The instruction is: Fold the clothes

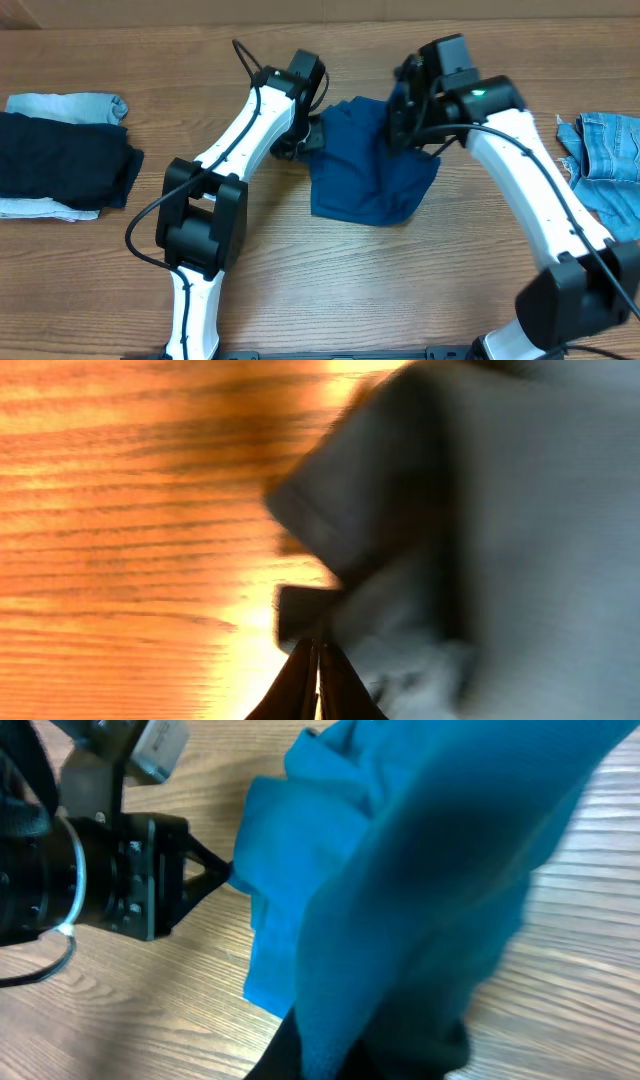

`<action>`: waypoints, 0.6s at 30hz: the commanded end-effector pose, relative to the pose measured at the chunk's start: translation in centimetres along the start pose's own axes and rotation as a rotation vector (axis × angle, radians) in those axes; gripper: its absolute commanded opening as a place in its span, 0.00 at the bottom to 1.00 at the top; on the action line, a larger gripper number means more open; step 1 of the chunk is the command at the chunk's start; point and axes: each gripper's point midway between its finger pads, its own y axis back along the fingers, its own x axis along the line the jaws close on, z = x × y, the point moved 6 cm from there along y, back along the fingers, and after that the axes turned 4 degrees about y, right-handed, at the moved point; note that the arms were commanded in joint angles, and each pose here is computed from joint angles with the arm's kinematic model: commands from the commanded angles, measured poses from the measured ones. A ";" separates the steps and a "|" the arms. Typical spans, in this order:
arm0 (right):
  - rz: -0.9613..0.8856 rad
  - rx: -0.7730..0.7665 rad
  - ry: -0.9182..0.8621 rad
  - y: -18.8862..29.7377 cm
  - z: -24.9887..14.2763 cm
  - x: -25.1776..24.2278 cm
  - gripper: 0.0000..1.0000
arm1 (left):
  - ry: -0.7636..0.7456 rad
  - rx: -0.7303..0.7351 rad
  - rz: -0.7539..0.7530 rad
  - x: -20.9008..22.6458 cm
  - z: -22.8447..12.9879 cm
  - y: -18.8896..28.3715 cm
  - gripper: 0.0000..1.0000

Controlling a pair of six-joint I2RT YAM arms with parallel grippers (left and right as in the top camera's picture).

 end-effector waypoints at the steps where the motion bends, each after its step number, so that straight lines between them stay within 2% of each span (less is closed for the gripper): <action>1: 0.046 0.013 0.014 -2.8 0.4 2.0 0.04 | 0.035 0.041 0.063 2.6 -0.6 -2.3 0.06; 5: 0.074 0.010 0.017 -5.6 0.7 4.0 0.04 | 0.042 0.054 0.072 3.0 -0.8 -2.5 0.06; 9: 0.065 0.083 -0.022 -9.5 -0.2 4.0 0.07 | 0.046 0.074 0.105 3.6 -1.2 -2.4 0.05; 13: 0.062 0.141 -0.002 -13.1 -1.3 4.5 0.09 | 0.130 0.105 0.181 5.8 -1.4 -1.8 0.04; 16: 0.087 0.113 0.037 -13.6 -1.1 6.0 0.48 | 0.181 0.081 0.209 8.1 -0.9 0.7 0.05; 17: 0.093 0.109 0.045 -13.5 -1.0 6.3 0.55 | 0.199 0.058 0.196 8.7 -0.6 1.9 0.05; 18: 0.115 0.100 0.067 -13.0 -0.7 6.8 0.55 | 0.213 0.013 0.174 9.4 -0.1 3.9 0.07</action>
